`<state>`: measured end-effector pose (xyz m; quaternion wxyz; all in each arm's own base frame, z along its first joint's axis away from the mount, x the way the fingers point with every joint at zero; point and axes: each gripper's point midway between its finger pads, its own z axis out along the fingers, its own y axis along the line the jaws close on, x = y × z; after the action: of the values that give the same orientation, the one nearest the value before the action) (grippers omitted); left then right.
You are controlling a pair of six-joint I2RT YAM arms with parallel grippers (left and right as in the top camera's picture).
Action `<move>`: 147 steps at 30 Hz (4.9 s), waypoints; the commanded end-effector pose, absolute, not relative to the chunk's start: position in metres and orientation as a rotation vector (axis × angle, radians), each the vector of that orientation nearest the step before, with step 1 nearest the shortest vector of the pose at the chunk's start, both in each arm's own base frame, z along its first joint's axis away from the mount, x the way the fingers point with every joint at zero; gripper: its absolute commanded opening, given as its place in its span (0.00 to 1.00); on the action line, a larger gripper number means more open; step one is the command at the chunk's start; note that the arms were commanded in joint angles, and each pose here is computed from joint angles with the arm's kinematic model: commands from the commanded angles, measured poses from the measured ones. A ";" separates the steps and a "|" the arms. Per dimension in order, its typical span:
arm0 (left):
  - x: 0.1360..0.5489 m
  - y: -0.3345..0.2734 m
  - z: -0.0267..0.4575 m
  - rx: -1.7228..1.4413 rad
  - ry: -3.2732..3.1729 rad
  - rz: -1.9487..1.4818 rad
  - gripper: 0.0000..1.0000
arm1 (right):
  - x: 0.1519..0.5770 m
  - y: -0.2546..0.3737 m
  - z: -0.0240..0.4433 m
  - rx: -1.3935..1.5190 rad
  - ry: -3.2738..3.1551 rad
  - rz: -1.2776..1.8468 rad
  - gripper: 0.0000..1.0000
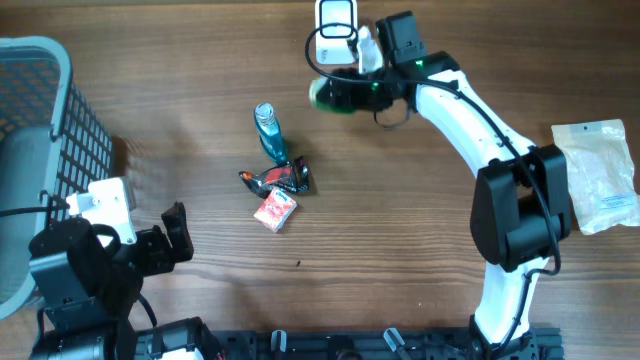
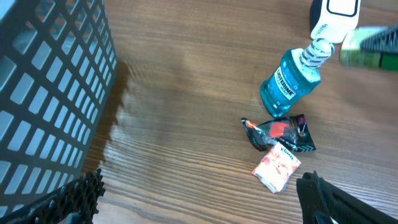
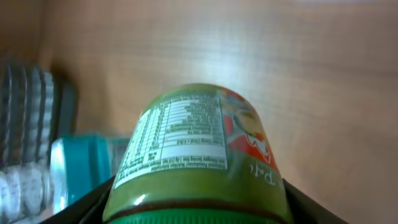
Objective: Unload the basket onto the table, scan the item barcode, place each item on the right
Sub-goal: 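Hold the jar's label in front of the white scanner, then carry the jar to the right table edge and release it, then reach the right gripper to the blue Listerine bottle and grasp its cap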
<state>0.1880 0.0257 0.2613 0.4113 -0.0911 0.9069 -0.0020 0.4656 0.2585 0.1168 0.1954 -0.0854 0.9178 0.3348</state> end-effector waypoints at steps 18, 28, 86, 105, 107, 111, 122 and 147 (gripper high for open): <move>0.188 0.024 0.262 -0.231 2.279 -0.018 1.00 | 0.614 0.237 0.162 -0.084 1.897 0.521 0.64; 0.188 0.024 0.262 -0.231 2.279 -0.018 1.00 | 0.628 0.244 0.153 -0.072 1.782 0.472 0.63; 0.188 0.024 0.262 -0.231 2.279 -0.018 1.00 | 0.339 -0.114 0.068 1.098 2.690 0.000 0.57; 0.188 0.024 0.262 -0.231 2.279 -0.018 1.00 | 0.304 -0.210 0.008 1.508 2.478 -0.156 0.66; 0.188 0.024 0.262 -0.231 2.279 -0.018 1.00 | 0.300 -0.224 0.005 1.547 2.441 -0.163 0.66; 0.188 0.024 0.262 -0.231 2.279 -0.018 1.00 | 0.282 -0.258 0.008 1.659 2.331 -0.176 0.68; 0.188 0.024 0.262 -0.231 2.279 -0.018 1.00 | 0.303 -0.245 0.102 1.520 2.208 0.223 1.00; 0.188 0.024 0.262 -0.231 2.278 -0.018 1.00 | 0.417 0.296 0.230 -0.329 2.331 0.707 1.00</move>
<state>0.1879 0.0257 0.2612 0.4110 -0.0912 0.9071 -0.0020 0.4080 0.2588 0.2097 0.3175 -0.0843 0.9097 0.2541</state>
